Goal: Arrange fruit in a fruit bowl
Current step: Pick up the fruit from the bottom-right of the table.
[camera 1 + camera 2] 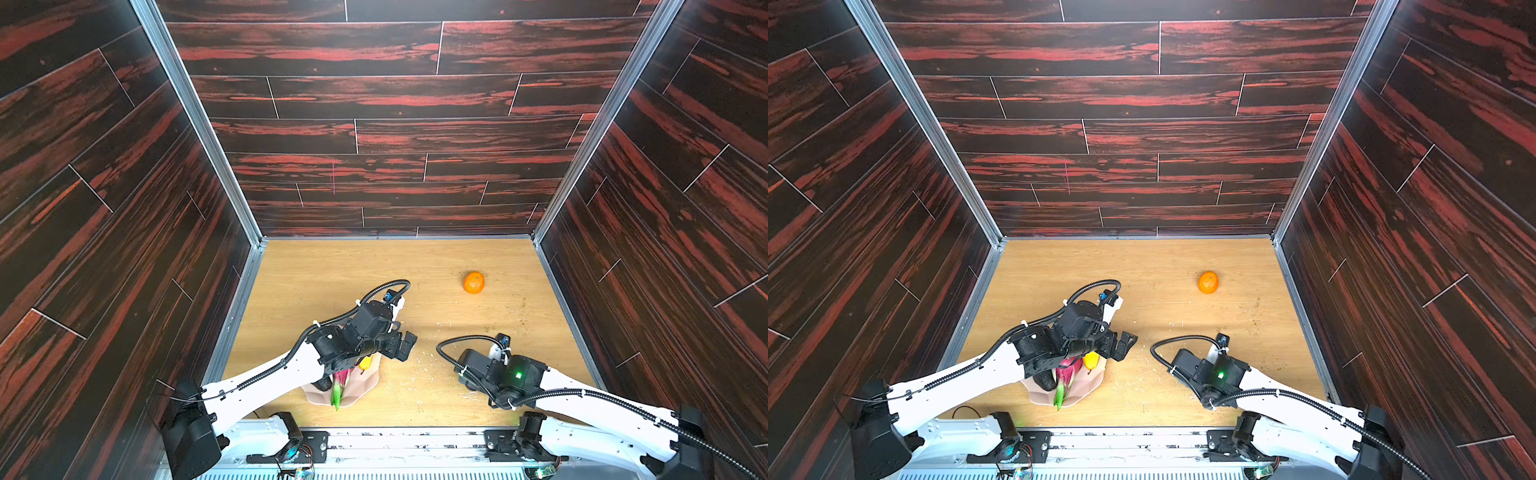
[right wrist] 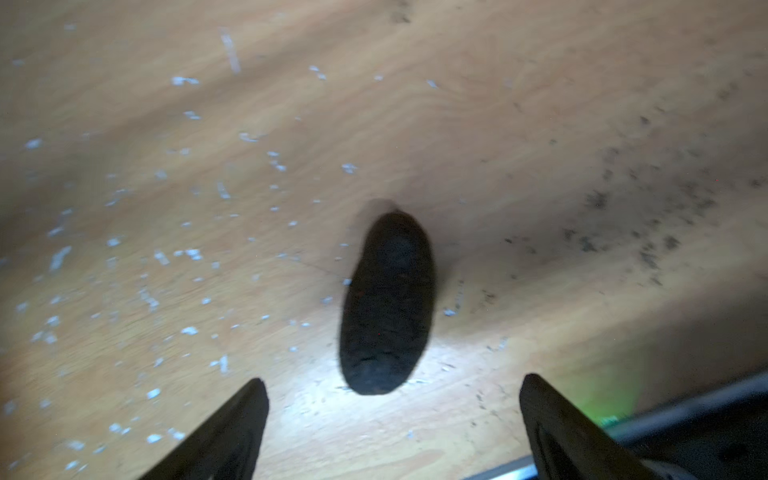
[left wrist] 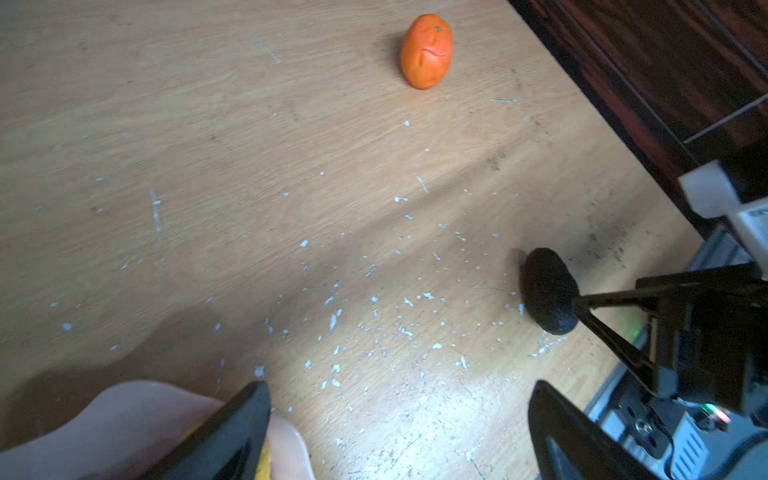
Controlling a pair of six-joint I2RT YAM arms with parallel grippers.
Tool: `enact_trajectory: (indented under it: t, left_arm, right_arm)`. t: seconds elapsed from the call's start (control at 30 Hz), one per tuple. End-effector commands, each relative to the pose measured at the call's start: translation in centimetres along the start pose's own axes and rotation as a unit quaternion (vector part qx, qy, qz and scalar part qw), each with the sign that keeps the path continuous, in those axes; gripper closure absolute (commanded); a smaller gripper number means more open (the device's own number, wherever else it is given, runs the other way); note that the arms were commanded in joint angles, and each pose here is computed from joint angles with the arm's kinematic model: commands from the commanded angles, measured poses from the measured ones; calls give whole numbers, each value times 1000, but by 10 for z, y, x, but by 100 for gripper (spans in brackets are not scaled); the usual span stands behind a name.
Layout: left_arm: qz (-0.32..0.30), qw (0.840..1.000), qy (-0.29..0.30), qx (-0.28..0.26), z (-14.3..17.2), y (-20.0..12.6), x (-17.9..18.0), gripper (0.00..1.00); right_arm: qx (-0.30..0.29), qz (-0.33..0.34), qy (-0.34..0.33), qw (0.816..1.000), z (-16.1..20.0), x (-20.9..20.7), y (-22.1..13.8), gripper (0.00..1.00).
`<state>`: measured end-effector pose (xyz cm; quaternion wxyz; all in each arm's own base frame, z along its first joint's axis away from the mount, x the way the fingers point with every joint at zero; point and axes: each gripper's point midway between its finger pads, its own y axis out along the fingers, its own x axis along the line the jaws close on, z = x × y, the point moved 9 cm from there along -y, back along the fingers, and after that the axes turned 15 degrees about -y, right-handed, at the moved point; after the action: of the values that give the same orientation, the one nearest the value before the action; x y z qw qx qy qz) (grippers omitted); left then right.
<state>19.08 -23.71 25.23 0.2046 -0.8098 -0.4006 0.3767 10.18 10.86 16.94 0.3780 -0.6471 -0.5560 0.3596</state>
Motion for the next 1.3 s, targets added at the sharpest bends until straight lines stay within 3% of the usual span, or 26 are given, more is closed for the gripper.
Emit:
enact_trajectory:
  t: [0.0, 0.37, 0.67, 1.07, 1.27]
  left_arm:
    - [27, 999, 22, -9, 0, -6, -3, 1]
    - [42, 998, 19, -30, 6, -21, 1, 0]
    - [39, 998, 7, -38, 8, -21, 3, 0]
    - [28, 998, 12, -61, 6, -31, 6, 0]
    - [20, 997, 12, -74, 4, -37, 8, 0]
  right_arm:
    - [-1, 21, 36, 999, 8, -15, 4, 3]
    - [-7, -73, 28, 997, 0, 0, 26, 6]
    - [25, -83, 15, 996, -1, 9, 41, 32]
    - [52, -86, 19, 995, 6, 7, 57, 37]
    - [44, -88, 9, 995, 1, 8, 56, 50]
